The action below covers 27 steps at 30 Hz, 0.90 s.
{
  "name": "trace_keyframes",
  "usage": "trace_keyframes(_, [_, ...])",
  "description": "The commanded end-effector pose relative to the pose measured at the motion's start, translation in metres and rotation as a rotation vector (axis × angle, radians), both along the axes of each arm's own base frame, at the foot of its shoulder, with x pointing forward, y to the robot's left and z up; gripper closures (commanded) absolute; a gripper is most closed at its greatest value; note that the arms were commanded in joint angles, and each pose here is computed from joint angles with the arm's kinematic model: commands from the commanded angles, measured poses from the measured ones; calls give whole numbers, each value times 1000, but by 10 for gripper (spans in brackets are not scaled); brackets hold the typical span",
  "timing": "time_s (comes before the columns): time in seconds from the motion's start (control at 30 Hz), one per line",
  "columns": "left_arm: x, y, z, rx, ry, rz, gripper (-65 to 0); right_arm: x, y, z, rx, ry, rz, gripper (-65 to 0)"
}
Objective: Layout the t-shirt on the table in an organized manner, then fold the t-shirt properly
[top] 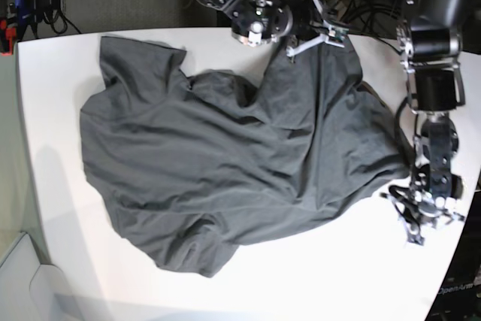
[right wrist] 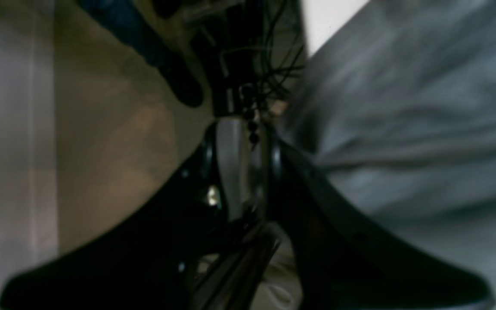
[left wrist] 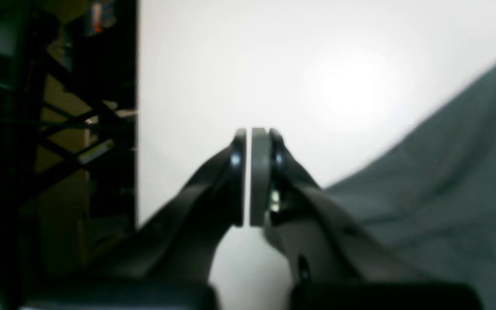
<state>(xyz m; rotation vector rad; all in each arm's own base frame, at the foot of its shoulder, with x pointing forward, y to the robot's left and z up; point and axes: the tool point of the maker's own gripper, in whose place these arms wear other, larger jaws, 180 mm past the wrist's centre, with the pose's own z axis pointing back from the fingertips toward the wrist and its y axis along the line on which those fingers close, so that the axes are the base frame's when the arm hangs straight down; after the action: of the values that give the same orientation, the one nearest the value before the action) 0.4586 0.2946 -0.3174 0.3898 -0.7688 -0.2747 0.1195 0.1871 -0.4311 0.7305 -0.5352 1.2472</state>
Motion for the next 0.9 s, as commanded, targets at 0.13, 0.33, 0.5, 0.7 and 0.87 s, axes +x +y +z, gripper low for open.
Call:
trace_keyframes(0.13, [-9, -20, 12, 6, -48, -24, -15, 15, 22, 48, 139, -76, -11, -104])
trace_keyframes(0.33, [-44, -36, -14, 5, 31, -27, -13, 24, 13, 47, 86, -104, -5, -102])
trace_keyframes(0.5, [-80, -39, -42, 15, 99, -38, -4, 54, -8, 46, 14, -180, -28, -77])
trace_keyframes(0.7, [-97, -20, -75, -27, 162, 21, -4, 88, -23, 71, 33, -267, -166, 0])
trace_keyframes(0.87, [-74, -18, -100, -95, 162, 21, -4, 109, -38, 77, 38, -276, -247, 0])
